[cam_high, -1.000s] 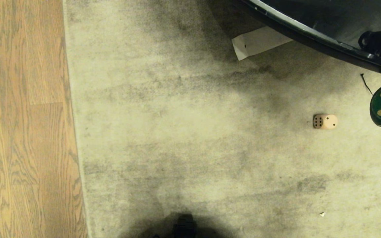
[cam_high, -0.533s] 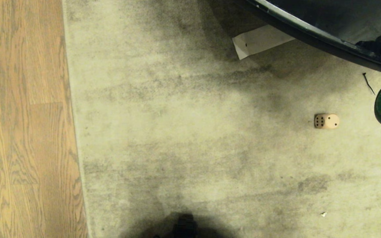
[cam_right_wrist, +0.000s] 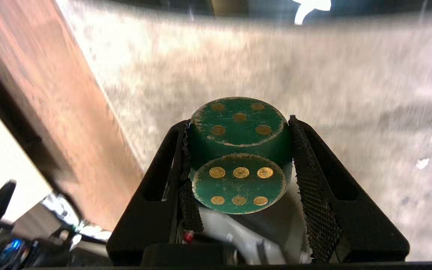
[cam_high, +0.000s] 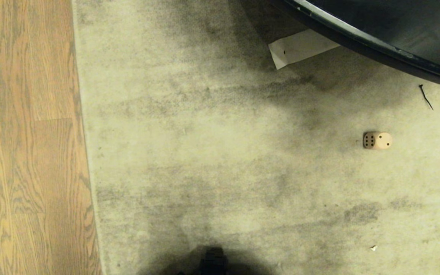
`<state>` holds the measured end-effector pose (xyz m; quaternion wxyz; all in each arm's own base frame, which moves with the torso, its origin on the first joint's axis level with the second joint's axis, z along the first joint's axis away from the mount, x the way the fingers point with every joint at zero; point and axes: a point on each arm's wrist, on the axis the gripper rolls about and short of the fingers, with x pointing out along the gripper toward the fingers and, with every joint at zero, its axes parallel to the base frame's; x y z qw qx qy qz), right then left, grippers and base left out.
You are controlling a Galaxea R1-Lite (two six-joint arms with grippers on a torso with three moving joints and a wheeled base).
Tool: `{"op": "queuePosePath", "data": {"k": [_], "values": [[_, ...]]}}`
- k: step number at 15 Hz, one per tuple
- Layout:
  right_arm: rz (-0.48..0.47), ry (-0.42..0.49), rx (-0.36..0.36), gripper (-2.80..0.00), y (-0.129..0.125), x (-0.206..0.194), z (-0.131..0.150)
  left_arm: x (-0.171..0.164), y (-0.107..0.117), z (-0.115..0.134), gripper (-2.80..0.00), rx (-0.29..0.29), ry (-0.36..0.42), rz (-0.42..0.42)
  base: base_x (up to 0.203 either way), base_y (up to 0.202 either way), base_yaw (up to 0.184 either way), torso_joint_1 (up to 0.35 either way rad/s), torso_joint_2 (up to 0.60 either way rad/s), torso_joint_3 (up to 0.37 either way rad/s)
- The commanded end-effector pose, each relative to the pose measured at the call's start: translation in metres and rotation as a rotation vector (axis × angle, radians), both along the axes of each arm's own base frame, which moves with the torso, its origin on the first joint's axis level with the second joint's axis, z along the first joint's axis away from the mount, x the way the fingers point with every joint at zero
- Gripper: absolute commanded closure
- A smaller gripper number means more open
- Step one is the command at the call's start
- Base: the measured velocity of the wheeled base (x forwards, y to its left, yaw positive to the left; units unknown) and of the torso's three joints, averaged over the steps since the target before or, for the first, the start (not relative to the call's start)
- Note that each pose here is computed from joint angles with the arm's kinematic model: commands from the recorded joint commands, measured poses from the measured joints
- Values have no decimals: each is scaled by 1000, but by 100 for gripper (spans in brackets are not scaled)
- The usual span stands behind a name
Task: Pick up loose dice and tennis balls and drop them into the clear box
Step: Put the toys in the box
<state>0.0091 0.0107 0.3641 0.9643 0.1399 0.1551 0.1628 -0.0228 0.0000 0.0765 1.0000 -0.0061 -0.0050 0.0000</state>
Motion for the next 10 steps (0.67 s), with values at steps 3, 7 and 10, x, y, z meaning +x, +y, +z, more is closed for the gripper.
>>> {"op": "queuePosePath", "data": {"k": [3,7,10], "values": [[6,-1,2,0,6,-26,-10,0,0,-1,0,0,2,0,0,0,0,0,0,0],[6,-74,-16,0,10,-40,5,0,0,-1,0,0,2,0,0,0,0,0,0,0],[16,-113,-21,0,11,-43,23,0,0,-1,0,0,2,0,0,0,0,0,0,0]]}}
